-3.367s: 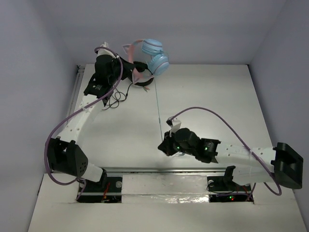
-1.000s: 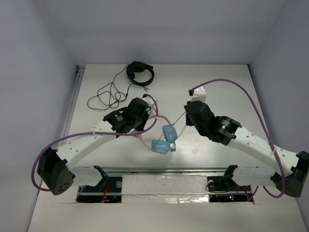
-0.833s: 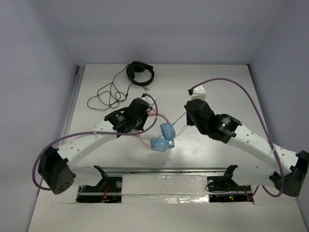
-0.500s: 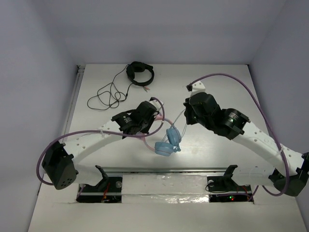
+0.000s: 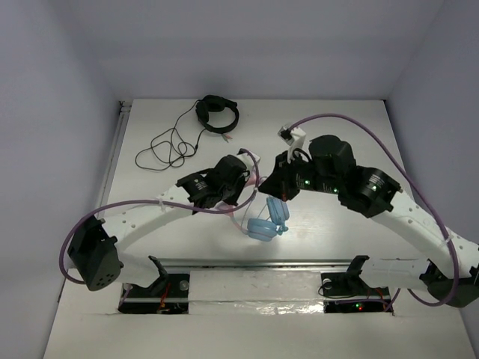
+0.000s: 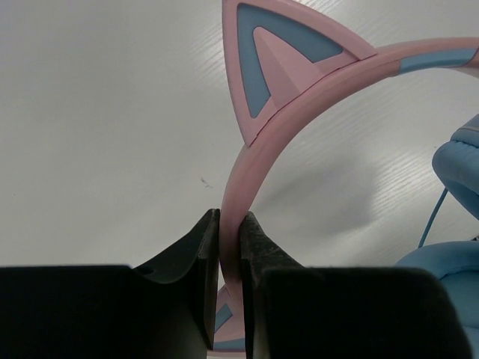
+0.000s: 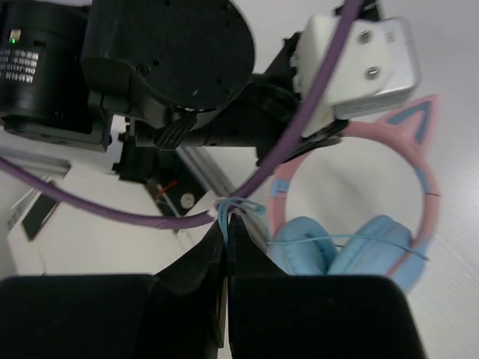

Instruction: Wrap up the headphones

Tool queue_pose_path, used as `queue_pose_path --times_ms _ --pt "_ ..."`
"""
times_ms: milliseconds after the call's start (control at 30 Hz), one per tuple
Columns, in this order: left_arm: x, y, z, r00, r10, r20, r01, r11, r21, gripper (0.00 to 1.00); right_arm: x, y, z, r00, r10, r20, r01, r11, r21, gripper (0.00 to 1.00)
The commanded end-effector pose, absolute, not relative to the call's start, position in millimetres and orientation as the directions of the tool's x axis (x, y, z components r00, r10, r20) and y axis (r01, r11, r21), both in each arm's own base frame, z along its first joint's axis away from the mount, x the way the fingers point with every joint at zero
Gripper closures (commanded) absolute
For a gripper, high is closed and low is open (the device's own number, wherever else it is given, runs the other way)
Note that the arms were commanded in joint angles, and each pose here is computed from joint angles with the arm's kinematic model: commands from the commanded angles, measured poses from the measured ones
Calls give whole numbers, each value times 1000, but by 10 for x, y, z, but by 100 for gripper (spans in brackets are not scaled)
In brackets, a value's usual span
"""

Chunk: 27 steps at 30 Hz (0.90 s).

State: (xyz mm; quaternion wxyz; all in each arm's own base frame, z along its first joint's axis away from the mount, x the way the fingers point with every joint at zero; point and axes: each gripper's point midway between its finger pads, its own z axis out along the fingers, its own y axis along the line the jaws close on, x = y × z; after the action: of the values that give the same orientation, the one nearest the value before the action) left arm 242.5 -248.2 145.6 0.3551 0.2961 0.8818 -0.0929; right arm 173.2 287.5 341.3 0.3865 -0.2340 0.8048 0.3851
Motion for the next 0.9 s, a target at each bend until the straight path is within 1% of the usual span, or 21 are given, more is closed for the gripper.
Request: queue_pose_path --times_ms 0,33,67,133,200,233,267,333,367,433,467,600,767,867 --pt "2450 -2651 1626 -538 420 -731 613 790 2 100 1512 3250 3804 -600 10 -800 -753 332 568 100" --pt "2437 -2657 1629 -538 419 -731 618 786 -3 100 1522 3224 3847 -594 41 -804 -750 335 571 100" --pt "2421 -2675 1631 -538 419 -732 625 780 -13 100 1719 3165 3813 -576 99 -811 -710 430 557 100" --pt "2405 -2683 1658 -537 410 -738 628 778 -25 100 1879 3040 3834 -544 156 -824 -666 517 538 100" --pt "2366 -2721 1694 -531 401 -746 646 762 -49 100 2085 2824 3943 -470 268 -841 -594 609 525 100" --pt "2348 -2733 1760 -521 387 -761 652 755 -62 100 2161 2744 3928 -452 289 -844 -554 650 520 100" --pt "2330 -2762 1812 -512 376 -772 663 745 -78 100 2270 2597 3832 -434 296 -851 -481 723 496 100" --pt "2288 -2766 1891 -502 365 -784 676 731 -92 100 2364 2480 3576 -431 272 -860 -410 790 456 100" --pt "2237 -2800 1910 -500 365 -786 695 710 -113 100 2444 2373 3340 -435 247 -866 -340 845 413 100" --pt "2180 -2831 1969 -489 363 -793 720 682 -132 100 2498 2273 3106 -448 214 -868 -278 890 363 100" --pt "2166 -2847 1990 -484 360 -798 727 672 -138 100 2546 2170 3008 -439 213 -873 -221 916 335 100" --pt "2124 -2858 2005 -474 361 -803 744 652 -146 100 2605 1945 2795 -422 199 -885 -113 956 269 100" --pt "2106 -2837 2060 -467 345 -814 760 628 -169 100 2613 1738 2632 -409 185 -893 -48 973 224 100" --pt "2194 -2739 2053 -477 328 -815 740 651 -171 100 2620 1713 2447 -437 185 -880 -39 974 224 100"
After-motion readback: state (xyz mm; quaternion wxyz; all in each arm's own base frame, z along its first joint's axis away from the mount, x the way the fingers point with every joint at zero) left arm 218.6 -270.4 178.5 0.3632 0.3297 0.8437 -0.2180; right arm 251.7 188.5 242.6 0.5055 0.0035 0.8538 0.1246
